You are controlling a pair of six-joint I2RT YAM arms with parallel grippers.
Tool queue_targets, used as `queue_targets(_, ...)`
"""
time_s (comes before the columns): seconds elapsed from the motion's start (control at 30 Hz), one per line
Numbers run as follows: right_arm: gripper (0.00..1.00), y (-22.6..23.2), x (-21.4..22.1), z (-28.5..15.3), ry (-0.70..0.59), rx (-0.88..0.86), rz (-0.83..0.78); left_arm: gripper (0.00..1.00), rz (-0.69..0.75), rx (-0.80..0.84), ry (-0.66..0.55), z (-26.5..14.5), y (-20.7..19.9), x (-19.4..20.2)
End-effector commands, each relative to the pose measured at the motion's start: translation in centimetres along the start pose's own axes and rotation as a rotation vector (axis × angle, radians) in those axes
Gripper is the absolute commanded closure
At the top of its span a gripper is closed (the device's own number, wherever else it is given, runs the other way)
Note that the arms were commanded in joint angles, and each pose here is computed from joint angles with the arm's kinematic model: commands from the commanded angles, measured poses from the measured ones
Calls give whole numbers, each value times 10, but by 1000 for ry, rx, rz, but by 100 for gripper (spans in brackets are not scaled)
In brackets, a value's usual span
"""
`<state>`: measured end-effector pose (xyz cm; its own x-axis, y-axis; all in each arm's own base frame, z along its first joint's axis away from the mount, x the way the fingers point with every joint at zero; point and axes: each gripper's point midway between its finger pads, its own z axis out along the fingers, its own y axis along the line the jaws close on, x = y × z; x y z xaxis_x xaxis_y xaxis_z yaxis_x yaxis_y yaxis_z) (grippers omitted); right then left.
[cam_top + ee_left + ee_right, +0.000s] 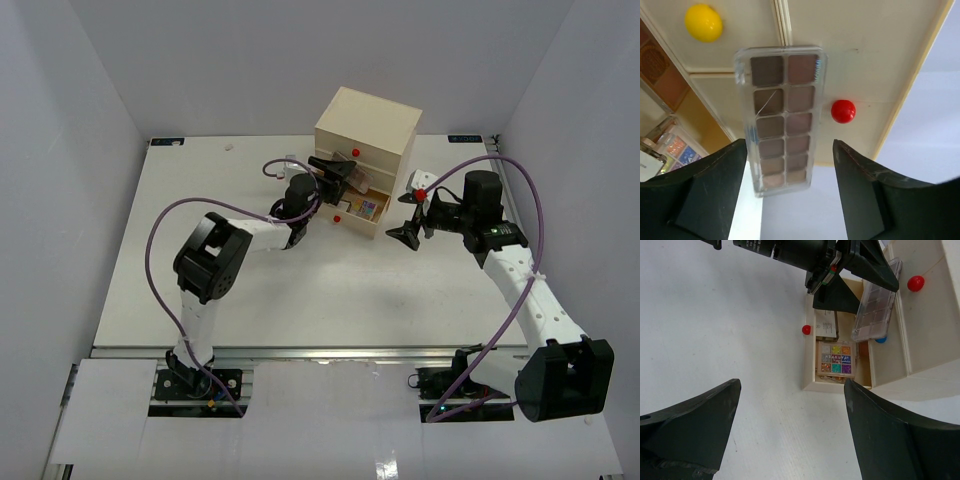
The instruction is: Organize the makeup
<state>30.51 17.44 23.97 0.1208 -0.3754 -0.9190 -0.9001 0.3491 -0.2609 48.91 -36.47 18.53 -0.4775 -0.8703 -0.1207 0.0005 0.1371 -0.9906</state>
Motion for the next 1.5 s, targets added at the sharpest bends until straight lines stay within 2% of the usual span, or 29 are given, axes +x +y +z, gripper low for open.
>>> queue_targets(0.0, 10, 0, -9, -2, -35, -2, -29, 12, 14, 51, -25, -2, -23, -8)
queue_targets(0.17, 10, 1, -8, -1, -37, -10, -24, 2, 34, 57, -19, -17, -26, -9)
queue_targets(0.7, 10, 3, -3, 2, -35, -30, -2, 2, 61, 85, 39, -58, -46, -13)
queue_targets(0.8, 10, 3, -1, 3, -31, -29, -3, 2, 135, 119, 70, -66, -58, -13)
queue_targets(0.93, 10, 11, 2, 5, -41, -76, -12, 2, 364, 181, 98, -91, -77, -21)
queue_targets(1.0, 10, 14, 0, 6, -50, -93, -18, 2, 474, 174, 114, -104, -68, -25)
queue_targets(1.07, 10, 11, -4, 7, -49, -77, -49, 2, 586, 203, 114, -128, -76, -31)
queue_targets(1.13, 10, 4, -8, 9, -38, -40, -91, 2, 678, 180, 132, -146, -62, -33)
queue_targets(1.17, 10, -3, -12, 9, -27, -9, -112, 2, 705, 191, 124, -156, -68, -36)
queue_targets(1.3, 10, -34, -43, 10, -42, 70, -212, 3, 712, 53, 216, -178, -27, -32)
queue_targets(1.4, 10, -56, -58, 17, -38, 106, -261, 17, 731, 24, 301, -192, 4, -20)
queue_targets(1.47, 10, -79, -77, 27, -32, 145, -292, 21, 743, 11, 338, -195, 21, -15)
